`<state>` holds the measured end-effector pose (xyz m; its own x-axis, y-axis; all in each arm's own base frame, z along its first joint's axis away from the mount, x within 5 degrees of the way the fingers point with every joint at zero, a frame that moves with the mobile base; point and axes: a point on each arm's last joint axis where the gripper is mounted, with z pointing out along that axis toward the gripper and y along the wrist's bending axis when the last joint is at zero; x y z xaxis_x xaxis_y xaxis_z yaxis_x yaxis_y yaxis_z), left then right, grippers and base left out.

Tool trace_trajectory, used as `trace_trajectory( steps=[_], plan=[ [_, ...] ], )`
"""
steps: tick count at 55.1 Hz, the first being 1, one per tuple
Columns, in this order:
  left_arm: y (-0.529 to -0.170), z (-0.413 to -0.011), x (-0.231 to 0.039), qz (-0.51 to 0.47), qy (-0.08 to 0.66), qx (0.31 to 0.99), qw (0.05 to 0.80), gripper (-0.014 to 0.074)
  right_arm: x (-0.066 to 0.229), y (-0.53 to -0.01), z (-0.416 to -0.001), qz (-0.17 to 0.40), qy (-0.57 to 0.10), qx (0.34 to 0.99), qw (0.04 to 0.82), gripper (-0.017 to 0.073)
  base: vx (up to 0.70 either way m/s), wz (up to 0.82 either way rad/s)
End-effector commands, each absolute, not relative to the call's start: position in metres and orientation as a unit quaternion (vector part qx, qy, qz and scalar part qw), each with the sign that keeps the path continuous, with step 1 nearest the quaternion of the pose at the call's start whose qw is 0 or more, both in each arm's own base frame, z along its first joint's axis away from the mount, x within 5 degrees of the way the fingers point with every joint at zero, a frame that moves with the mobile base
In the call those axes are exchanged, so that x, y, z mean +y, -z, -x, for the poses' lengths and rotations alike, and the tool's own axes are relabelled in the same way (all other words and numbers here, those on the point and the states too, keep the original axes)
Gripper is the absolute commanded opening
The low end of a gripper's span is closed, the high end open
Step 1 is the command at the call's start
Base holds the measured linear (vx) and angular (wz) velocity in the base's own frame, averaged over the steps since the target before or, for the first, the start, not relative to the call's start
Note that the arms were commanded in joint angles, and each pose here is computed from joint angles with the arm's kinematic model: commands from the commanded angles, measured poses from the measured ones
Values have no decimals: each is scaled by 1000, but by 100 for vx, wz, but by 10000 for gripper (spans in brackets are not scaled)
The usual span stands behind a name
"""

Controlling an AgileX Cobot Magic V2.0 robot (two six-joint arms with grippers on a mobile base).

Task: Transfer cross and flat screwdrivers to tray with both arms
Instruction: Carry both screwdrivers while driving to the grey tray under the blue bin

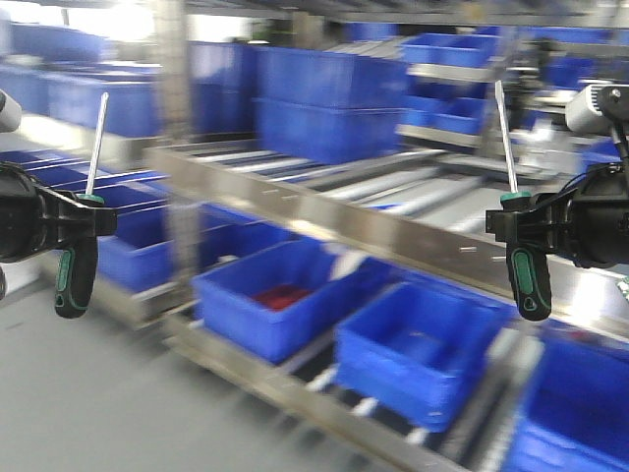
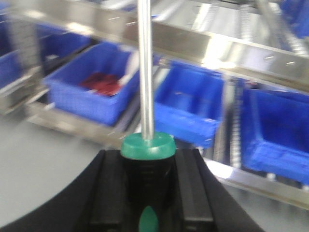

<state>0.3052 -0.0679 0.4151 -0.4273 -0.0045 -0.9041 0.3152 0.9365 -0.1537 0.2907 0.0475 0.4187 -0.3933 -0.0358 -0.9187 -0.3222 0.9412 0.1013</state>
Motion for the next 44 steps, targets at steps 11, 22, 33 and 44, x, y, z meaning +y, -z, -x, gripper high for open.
trace_trajectory(
  steps=[11,22,33,44],
  plan=[
    [-442,-296,-66,-77,161,792,584,3,44,-446,-282,96,-127,785,598,-8,35,-86],
    [-442,-296,-66,-77,161,792,584,3,44,-446,-282,96,-127,785,598,-8,32,-74],
    [-442,-296,-66,-77,161,792,584,3,44,-446,-282,96,-127,785,598,-8,31,-58],
    [-442,-296,-66,-77,161,792,584,3,44,-446,-282,96,-127,785,598,-8,30,-37]
  ],
)
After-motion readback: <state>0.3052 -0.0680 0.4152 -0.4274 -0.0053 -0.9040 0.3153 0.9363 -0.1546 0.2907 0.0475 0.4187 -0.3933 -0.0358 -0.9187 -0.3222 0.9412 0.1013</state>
